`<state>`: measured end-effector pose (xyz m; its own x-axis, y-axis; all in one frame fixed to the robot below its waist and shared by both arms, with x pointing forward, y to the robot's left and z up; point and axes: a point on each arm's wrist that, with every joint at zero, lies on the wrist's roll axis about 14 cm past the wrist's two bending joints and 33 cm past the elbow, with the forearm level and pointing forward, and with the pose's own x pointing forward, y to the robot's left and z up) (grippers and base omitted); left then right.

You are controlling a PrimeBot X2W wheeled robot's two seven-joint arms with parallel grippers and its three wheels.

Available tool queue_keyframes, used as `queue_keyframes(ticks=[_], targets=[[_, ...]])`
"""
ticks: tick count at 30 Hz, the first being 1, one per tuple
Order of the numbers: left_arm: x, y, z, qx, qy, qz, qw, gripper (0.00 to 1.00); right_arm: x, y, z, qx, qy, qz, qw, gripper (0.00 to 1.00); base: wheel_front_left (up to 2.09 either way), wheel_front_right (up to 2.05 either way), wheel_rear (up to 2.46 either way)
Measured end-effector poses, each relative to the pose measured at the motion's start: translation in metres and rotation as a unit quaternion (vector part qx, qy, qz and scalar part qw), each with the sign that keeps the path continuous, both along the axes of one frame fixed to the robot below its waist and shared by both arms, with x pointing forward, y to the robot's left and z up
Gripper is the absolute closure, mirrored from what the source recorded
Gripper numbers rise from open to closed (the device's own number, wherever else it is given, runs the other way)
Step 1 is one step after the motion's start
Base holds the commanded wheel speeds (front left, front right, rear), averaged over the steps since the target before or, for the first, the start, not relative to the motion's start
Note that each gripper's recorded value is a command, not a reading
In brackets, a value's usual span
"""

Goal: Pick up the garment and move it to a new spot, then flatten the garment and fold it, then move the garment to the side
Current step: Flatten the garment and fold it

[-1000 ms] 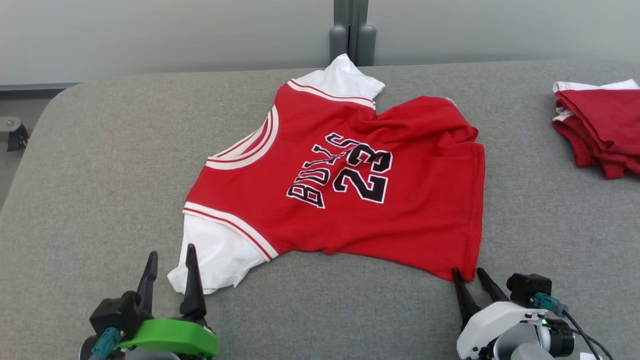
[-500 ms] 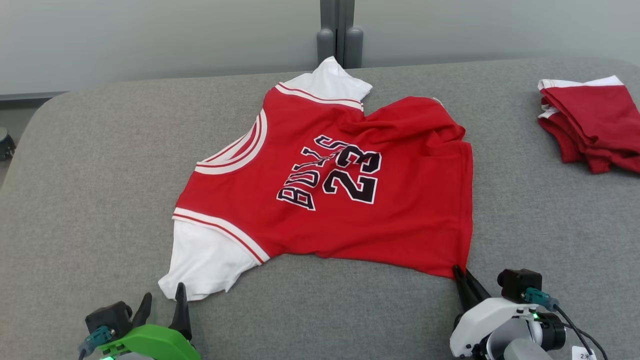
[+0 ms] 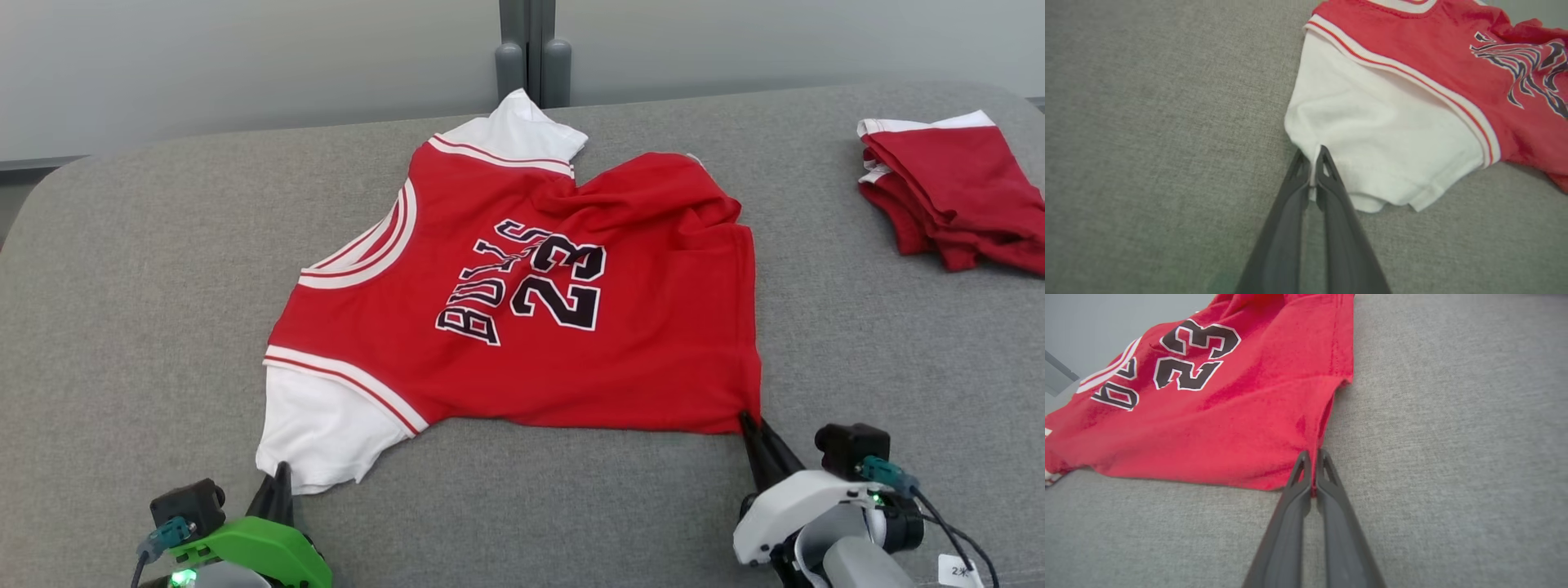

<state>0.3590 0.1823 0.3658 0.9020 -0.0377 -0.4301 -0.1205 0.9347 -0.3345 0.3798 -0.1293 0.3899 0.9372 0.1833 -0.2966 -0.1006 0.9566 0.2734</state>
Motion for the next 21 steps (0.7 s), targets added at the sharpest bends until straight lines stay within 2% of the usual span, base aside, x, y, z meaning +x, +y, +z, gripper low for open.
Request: queue_keyframes(ticks=[6, 11, 13, 15, 17, 21], targets=[[0.021, -0.001, 0.035, 0.0, -0.076, 0.0, 0.997, 1.0, 0.023, -0.017, 0.053, 0.004, -0.09, -0.03, 0.995, 1.0, 0.0, 0.0, 0.0], [0.042, -0.006, 0.091, -0.003, -0.173, -0.004, 0.985, 1.0, 0.031, -0.035, 0.104, 0.002, -0.171, -0.054, 0.984, 1.0, 0.0, 0.0, 0.0], [0.049, -0.011, 0.128, -0.007, -0.231, -0.009, 0.973, 1.0, 0.031, -0.041, 0.128, 0.001, -0.208, -0.063, 0.976, 1.0, 0.0, 0.0, 0.0], [0.053, -0.016, 0.172, -0.002, -0.297, -0.014, 0.955, 1.0, 0.03, -0.046, 0.156, 0.002, -0.251, -0.07, 0.965, 1.0, 0.0, 0.0, 0.0], [0.051, -0.019, 0.215, 0.001, -0.361, -0.017, 0.932, 1.0, 0.025, -0.051, 0.182, 0.0, -0.289, -0.077, 0.954, 1.0, 0.0, 0.0, 0.0], [0.028, -0.032, 0.297, -0.001, -0.48, -0.028, 0.877, 1.0, 0.005, -0.061, 0.234, -0.002, -0.368, -0.089, 0.926, 1.0, 0.0, 0.0, 0.0]])
